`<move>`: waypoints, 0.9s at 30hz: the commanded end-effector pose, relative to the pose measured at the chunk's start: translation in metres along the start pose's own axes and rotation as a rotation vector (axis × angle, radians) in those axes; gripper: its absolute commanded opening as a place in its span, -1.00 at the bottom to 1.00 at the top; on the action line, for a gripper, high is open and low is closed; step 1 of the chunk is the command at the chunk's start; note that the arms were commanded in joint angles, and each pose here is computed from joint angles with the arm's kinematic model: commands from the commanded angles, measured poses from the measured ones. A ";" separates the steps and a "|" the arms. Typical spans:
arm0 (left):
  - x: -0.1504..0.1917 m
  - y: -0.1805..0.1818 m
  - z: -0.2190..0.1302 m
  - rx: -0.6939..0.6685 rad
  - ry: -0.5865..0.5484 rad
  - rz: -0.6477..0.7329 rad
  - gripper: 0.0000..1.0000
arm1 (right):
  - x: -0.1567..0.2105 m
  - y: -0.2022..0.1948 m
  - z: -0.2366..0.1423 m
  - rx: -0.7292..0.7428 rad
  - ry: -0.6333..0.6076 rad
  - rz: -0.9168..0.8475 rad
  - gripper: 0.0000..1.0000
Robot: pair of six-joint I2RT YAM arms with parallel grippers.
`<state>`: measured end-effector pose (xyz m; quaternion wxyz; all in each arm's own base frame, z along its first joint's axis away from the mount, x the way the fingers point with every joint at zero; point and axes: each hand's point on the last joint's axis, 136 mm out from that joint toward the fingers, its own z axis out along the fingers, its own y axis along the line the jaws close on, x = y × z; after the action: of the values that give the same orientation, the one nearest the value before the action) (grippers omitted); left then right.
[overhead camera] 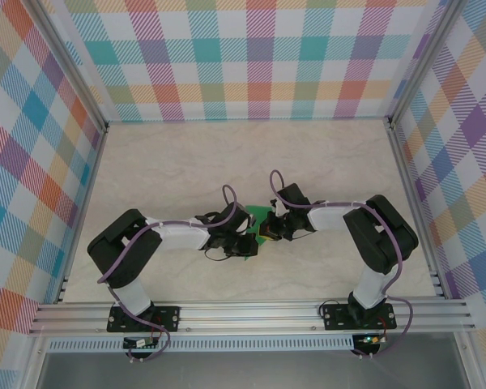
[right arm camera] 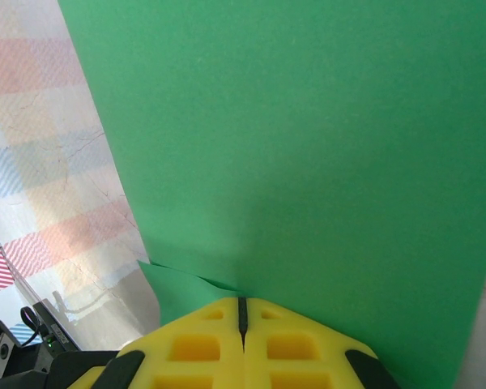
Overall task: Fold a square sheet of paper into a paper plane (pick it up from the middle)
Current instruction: Third fold the triangle at the center of the table.
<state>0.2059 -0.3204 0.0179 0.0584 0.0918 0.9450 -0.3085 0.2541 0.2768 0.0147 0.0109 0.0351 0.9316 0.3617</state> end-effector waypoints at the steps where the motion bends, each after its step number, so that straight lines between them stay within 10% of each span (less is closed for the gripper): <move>1: 0.015 0.014 0.001 -0.034 0.032 -0.024 -0.84 | 0.016 -0.040 0.007 0.149 0.035 0.052 -0.98; 27: 0.020 0.039 -0.012 -0.116 0.013 -0.031 -0.84 | 0.017 -0.047 0.008 0.183 0.044 0.061 -0.98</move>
<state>0.2015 -0.3037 0.0195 0.0690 0.0840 0.9480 -0.2990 0.2538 0.2765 0.0143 0.0102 0.0357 0.9335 0.3566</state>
